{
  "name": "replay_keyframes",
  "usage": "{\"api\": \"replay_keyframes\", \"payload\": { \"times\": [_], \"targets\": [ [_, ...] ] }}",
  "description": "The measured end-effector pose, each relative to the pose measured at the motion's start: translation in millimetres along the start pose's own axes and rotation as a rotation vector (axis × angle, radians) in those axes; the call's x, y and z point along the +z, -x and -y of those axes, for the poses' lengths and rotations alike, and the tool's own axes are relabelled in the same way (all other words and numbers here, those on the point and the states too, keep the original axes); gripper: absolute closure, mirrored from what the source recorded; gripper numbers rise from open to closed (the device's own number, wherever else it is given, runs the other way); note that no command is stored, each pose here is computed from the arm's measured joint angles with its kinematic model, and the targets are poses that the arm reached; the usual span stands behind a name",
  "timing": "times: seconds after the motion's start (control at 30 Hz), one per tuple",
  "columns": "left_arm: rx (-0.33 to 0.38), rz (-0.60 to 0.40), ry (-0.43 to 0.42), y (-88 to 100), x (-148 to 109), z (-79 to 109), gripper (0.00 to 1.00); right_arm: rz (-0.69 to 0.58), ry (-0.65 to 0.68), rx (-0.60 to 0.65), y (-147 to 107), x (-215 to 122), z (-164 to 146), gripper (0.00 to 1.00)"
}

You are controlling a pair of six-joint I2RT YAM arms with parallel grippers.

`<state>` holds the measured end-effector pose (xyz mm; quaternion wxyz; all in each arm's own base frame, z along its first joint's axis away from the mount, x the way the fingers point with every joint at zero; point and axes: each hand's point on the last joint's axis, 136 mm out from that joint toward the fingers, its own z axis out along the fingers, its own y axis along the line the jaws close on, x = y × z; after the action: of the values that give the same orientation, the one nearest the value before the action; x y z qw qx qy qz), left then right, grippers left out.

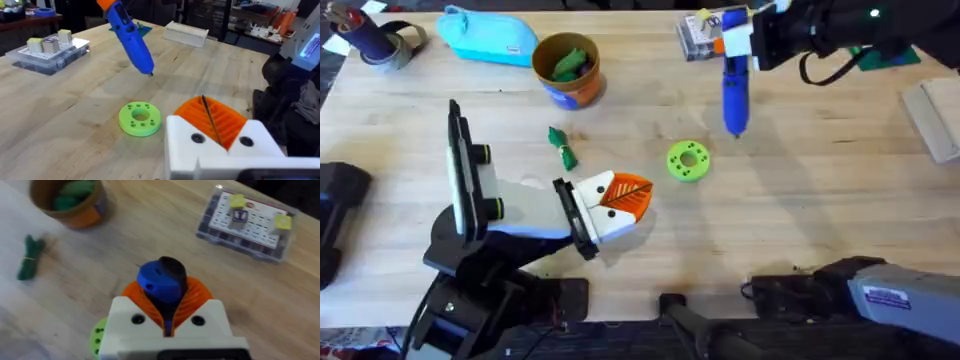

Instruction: Pick up the gripper from the table and insert it into the empty holder that is missing its gripper. Then pick up a screw, insert it into the mounting hole, and use the screwdriver to tighten it. Finally, clean up the table by picking up the vegetable and placing it into the bucket.

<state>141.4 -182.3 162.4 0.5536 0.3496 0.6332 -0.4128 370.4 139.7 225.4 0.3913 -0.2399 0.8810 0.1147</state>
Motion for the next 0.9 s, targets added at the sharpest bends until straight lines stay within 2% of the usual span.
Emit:
{"api": "replay_keyframes", "payload": {
  "times": [0.13, 0.33, 0.53, 0.8, 0.83, 0.87, 0.9],
  "targets": [
    [0.0, 0.0, 0.0, 0.0, 0.0, -0.1, 0.991, -0.091, -0.098, -0.084, -18.8, 13.1, 20.1, 0.959],
    [0.0, 0.0, 0.001, 0.0, 0.0, -0.1, 0.991, -0.255, -0.138, -0.153, -55.5, 48.2, 34.1, 0.959],
    [0.0, 0.0, 0.002, 0.0, 0.0, -0.3, 0.991, -0.404, -0.084, -0.312, -90.5, 79.1, 19.1, 0.961],
    [0.0, 0.0, 0.002, 0.0, 0.0, -0.3, 0.991, -0.492, -0.05, -0.587, -106.1, 94.9, -4.1, 0.965],
    [0.0, 0.0, 0.002, 0.0, 0.0, -0.3, 0.991, -0.494, -0.046, -0.608, -106.3, 95.1, -6.7, 0.935],
    [0.0, 0.0, 0.002, 0.0, 0.0, -0.3, 0.991, -0.495, -0.043, -0.621, -106.3, 95.2, -9.0, 0.841],
    [0.0, 0.0, 0.002, 0.0, 0.0, -0.3, 0.991, -0.496, -0.039, -0.636, -106.3, 95.4, -11.0, 0.693]
  ]
}}
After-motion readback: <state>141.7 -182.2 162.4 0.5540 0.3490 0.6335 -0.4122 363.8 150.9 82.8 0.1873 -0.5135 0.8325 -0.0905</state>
